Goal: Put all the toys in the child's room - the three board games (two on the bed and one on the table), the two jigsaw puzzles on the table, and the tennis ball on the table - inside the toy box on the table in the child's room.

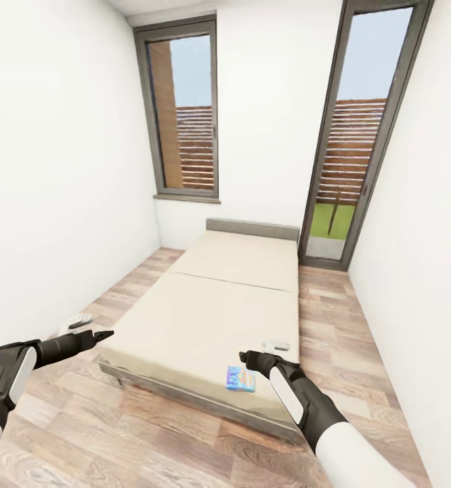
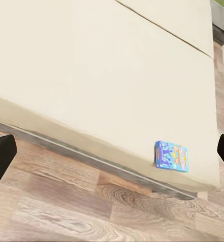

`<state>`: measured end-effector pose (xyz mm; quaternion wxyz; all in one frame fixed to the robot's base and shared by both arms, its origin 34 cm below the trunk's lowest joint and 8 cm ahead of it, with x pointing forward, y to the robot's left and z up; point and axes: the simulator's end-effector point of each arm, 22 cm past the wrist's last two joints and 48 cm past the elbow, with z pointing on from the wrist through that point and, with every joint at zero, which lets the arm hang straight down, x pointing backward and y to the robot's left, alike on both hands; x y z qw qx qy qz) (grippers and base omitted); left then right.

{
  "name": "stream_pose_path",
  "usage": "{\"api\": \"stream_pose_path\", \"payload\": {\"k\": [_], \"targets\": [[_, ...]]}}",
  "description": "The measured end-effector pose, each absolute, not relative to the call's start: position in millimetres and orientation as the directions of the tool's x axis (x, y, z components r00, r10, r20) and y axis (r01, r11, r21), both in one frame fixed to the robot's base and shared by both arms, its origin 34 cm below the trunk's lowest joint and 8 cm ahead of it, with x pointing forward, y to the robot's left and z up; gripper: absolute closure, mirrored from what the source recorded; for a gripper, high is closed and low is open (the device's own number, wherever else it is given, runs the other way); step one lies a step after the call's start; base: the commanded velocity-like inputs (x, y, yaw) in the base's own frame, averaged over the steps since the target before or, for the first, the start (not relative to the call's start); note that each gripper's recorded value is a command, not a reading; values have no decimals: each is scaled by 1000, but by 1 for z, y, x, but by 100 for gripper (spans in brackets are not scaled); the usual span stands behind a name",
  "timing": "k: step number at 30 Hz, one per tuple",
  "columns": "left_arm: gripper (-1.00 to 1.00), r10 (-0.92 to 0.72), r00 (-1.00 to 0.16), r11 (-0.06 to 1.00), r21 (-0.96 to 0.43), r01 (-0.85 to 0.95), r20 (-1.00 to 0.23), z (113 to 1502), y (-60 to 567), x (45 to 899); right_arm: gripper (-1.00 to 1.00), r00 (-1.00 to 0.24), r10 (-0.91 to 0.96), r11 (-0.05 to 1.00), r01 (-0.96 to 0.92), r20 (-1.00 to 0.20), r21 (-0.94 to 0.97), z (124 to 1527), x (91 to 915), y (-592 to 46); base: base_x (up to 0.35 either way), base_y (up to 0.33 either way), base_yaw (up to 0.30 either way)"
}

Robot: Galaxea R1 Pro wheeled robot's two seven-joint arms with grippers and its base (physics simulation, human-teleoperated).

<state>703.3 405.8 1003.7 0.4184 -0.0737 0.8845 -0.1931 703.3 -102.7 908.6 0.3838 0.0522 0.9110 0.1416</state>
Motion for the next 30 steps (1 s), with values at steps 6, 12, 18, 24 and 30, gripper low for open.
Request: {"api": "stream_pose_path", "payload": {"k": [6, 12, 18, 24, 30], "targets": [[-100, -292, -634, 915, -403, 34, -716, 1008, 406, 703, -100, -695, 204, 954, -15, -690, 298, 913, 704, -103, -100, 159, -218], [-100, -292, -629, 915, -402, 37, -721, 1012, 406, 703, -100, -690, 204, 954, -17, -695, 298, 917, 705, -103, -100, 159, -215], [-100, -292, -625, 915, -402, 39, -724, 1015, 406, 703, -100, -686, 204, 954, -19, -699, 298, 920, 705, -103, -100, 159, -129], [-100, -291, -624, 915, -402, 39, -725, 1016, 406, 703, -100, -669, 206, 954, -26, -714, 299, 926, 709, -101, -57, 160, -19], [-100, -291, -624, 915, -401, 39, -725, 1016, 407, 703, -100, -660, 207, 954, -28, -722, 299, 929, 710, -101, -8, 161, -2]]}}
